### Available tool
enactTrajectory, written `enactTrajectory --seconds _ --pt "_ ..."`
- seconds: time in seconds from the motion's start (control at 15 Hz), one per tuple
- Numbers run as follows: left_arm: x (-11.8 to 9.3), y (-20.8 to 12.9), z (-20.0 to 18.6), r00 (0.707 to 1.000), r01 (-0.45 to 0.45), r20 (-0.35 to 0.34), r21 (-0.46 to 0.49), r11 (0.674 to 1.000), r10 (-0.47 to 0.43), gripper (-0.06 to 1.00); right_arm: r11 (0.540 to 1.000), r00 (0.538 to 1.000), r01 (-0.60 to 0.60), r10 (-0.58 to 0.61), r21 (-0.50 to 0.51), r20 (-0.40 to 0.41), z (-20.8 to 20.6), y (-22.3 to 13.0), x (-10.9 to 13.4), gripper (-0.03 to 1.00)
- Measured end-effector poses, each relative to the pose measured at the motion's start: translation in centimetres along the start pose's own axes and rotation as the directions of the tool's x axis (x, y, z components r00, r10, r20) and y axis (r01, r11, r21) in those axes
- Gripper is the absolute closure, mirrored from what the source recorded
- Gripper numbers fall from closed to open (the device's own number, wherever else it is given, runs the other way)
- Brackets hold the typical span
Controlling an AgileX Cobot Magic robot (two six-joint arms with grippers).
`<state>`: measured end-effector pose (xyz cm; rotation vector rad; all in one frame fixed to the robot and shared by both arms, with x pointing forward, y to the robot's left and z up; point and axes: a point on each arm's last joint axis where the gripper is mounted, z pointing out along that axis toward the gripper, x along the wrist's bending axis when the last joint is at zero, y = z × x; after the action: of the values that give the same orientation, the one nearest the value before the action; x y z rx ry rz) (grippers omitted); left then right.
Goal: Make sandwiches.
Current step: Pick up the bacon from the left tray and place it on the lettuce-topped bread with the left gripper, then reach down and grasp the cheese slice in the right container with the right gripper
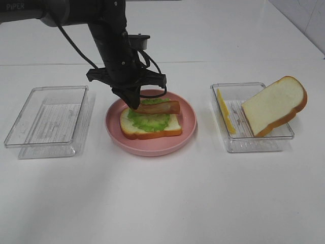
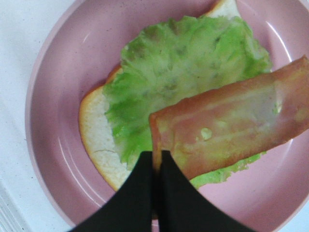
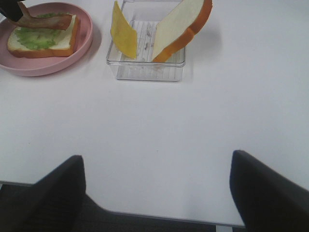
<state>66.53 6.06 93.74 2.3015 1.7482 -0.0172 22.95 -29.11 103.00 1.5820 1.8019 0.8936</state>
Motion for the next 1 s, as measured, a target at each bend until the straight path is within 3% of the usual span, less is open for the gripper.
enactTrajectory --seconds 0.33,0.53,0.67,0.8,0.87,1.0 --pt "0.2 -0.2 0.9 1.000 0.001 -0.007 0.026 1.000 -0.001 0.94 1.000 1.000 0.000 0.000 0.000 0.000 0.0 0.0 0.0 0.17" --pt "0.2 -0.2 0.9 1.000 0.001 -0.008 0.026 1.000 -0.001 0.82 1.000 1.000 0.000 0.000 0.000 0.000 0.0 0.0 0.0 0.17" --pt "0.2 -0.2 0.9 1.000 0.001 -0.008 0.026 1.000 -0.001 0.57 1.000 1.000 0.000 0.000 0.000 0.000 0.0 0.0 0.0 0.17" --pt "0.2 -0.2 0.9 1.000 0.003 -0.008 0.026 1.000 -0.003 0.18 1.000 1.000 0.000 0.000 0.000 0.000 0.0 0.0 0.0 0.17" --pt "0.2 -0.2 0.9 1.000 0.002 -0.008 0.026 1.000 -0.001 0.05 1.000 1.000 0.000 0.000 0.000 0.000 0.0 0.0 0.0 0.17" --pt "0.0 0.0 -0.3 1.000 -0.002 -0.004 0.008 1.000 0.002 -0.03 1.000 1.000 0.000 0.000 0.000 0.000 0.0 0.0 0.0 0.17"
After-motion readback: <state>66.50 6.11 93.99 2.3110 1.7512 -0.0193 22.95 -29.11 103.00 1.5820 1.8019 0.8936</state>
